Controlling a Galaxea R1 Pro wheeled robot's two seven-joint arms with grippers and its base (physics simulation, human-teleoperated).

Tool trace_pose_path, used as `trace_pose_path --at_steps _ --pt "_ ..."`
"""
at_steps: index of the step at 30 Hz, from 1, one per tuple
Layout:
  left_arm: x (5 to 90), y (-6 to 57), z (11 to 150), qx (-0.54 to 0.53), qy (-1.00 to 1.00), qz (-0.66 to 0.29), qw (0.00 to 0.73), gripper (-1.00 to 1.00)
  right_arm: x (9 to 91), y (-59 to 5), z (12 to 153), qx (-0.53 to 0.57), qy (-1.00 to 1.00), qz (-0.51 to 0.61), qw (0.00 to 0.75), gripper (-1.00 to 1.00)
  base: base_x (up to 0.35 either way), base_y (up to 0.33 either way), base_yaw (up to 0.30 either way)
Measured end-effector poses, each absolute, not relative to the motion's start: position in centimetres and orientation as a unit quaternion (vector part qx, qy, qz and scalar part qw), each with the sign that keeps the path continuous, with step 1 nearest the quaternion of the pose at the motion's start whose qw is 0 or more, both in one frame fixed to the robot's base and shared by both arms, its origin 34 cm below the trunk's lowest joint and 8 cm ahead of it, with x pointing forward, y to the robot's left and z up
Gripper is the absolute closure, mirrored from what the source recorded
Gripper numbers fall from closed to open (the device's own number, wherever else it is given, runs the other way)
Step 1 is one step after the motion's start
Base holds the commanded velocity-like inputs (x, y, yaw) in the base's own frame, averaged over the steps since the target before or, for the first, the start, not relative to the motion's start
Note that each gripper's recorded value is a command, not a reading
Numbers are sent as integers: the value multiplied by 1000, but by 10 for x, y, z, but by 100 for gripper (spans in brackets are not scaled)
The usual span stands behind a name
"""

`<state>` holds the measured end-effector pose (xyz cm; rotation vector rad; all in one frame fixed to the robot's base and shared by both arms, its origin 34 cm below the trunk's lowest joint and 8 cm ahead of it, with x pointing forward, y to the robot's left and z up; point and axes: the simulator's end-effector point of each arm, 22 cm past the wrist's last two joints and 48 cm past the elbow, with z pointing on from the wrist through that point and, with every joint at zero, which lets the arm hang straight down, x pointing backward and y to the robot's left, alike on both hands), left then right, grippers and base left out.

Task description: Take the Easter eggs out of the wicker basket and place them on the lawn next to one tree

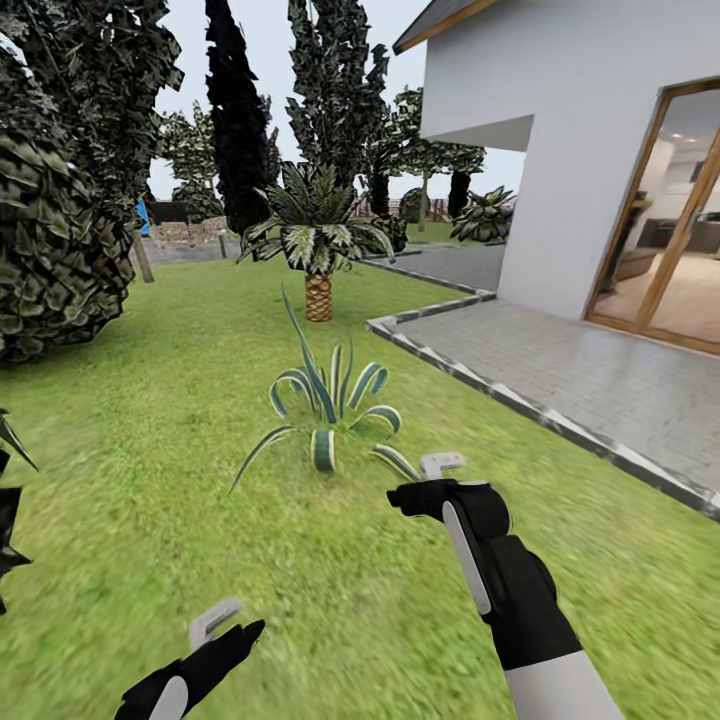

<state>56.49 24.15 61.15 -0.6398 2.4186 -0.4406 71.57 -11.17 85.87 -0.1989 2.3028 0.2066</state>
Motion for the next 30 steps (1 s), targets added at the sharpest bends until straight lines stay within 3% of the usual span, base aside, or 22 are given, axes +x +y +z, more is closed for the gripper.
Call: trace_pose_path --at_steps 30 --pt "596 233 629 -215 911 -165 310 -100 716 -111 859 -79 910 82 400 -100 330 0 246"
